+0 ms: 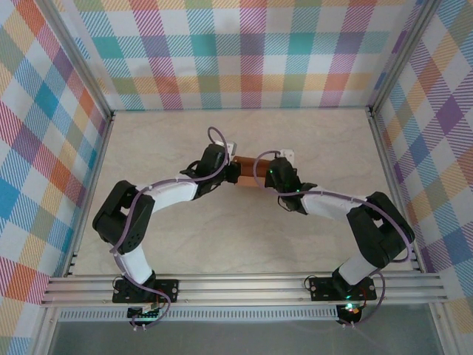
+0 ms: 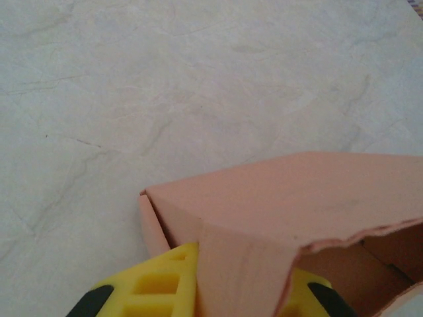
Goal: Fold the paper box
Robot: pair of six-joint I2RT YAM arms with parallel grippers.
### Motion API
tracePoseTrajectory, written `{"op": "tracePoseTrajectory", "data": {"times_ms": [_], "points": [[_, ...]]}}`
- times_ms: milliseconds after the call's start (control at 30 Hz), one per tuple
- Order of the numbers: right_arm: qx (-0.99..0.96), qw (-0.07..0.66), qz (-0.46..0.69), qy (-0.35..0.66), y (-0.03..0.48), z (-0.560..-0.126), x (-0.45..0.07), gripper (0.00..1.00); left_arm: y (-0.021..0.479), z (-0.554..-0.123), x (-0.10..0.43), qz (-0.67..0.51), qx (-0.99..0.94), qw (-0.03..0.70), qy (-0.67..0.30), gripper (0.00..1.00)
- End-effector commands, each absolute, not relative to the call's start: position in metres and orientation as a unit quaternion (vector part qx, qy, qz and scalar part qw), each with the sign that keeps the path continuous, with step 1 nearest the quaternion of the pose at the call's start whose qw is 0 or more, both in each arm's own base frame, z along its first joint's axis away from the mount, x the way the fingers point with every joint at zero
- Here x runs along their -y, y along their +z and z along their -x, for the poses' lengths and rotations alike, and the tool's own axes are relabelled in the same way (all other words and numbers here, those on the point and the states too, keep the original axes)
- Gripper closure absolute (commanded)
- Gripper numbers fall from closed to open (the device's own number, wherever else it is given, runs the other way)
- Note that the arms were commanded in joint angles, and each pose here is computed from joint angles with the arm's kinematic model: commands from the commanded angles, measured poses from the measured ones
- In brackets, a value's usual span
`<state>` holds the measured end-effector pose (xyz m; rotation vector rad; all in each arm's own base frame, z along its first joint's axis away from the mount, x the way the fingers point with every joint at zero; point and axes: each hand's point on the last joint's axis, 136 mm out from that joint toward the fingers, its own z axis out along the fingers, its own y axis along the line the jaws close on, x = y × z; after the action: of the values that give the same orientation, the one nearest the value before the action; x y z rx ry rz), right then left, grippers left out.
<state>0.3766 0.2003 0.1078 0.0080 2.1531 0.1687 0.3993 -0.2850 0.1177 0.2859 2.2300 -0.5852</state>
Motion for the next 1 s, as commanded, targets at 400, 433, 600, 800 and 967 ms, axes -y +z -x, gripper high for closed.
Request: {"op": "tracePoseTrajectory", "data": {"times_ms": [400,433,600,800,967], "points": [[-0.879,0.470,0.046,0.070,0.081,-0.355,-0.215,1.00,0.158,-0.343,0.283,-0.146,-0.859,0.414,-0.264,0.63],[-0.878,0.470,0.044,0.071,0.081,-0.355,-0.215,1.00,0.157,-0.339,0.279,-0.148,-0.860,0.413,-0.261,0.60],[-0.878,0.471,0.047,0.071,0.081,-0.356,-0.217,1.00,0.157,-0.315,0.260,-0.154,-0.858,0.417,-0.257,0.53],[-0.879,0.469,0.051,0.071,0.078,-0.355,-0.218,1.00,0.181,-0.297,0.251,-0.157,-0.833,0.447,-0.285,0.44],[-0.877,0.472,0.055,0.072,0.079,-0.354,-0.219,1.00,0.217,-0.303,0.242,-0.101,-0.808,0.492,-0.307,0.25]]}}
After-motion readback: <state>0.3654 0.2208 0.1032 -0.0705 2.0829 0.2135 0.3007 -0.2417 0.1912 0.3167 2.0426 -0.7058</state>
